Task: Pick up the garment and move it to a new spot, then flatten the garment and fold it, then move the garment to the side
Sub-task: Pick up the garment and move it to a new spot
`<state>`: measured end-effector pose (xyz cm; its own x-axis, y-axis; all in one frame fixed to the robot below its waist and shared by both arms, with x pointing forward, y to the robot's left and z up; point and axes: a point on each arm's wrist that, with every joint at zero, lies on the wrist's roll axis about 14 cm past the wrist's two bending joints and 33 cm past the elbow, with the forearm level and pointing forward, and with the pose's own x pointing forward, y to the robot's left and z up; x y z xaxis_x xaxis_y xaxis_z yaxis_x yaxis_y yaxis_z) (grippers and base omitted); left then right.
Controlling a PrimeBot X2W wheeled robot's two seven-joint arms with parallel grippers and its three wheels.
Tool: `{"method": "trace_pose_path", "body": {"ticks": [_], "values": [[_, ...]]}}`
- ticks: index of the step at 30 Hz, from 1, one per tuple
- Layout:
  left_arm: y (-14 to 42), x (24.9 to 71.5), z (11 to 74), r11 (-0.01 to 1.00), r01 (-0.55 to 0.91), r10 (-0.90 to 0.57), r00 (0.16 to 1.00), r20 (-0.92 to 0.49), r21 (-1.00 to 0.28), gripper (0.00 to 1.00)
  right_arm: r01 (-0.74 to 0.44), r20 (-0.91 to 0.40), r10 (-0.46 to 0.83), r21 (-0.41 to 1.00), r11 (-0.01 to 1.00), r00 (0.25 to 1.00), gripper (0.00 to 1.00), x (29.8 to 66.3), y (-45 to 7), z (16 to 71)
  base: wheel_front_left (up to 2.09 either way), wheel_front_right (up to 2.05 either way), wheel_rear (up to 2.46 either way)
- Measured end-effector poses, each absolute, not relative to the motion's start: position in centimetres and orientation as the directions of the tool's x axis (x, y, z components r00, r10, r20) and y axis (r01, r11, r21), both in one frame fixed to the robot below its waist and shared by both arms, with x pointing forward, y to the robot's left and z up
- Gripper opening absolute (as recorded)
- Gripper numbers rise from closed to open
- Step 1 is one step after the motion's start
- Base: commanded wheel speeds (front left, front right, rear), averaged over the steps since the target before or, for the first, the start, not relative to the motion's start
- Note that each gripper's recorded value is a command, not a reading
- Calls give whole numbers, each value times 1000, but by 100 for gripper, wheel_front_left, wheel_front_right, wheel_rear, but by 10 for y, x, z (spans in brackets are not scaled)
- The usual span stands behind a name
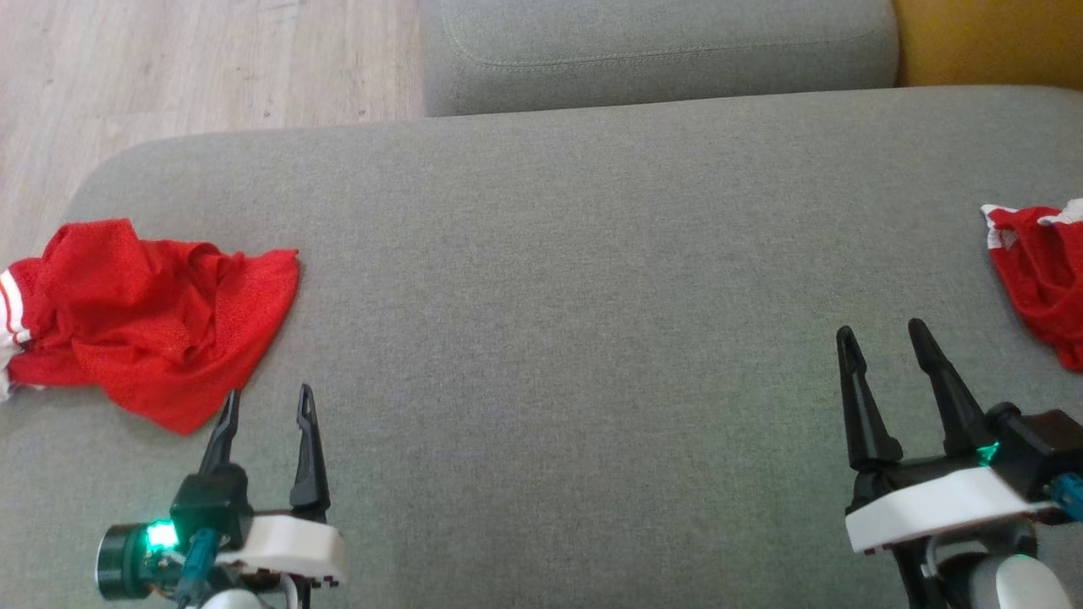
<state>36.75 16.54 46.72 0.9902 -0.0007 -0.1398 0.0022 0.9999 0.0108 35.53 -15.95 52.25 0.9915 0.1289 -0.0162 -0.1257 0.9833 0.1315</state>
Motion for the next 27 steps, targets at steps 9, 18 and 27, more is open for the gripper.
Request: {"method": "trace_pose_path", "body": {"ticks": [9,18,27], "values": [[168,367,464,1000,-6,7,988,-151,6,100,-129,-33,135,142,981,990,100,357,-158,518,0,0,0],[183,371,477,998,-57,57,995,-83,6,100,-169,-45,176,130,977,983,100,372,-145,516,0,0,0],[209,379,504,988,-154,155,988,27,-29,100,-344,-19,347,94,934,938,100,407,-92,524,0,0,0]]}}
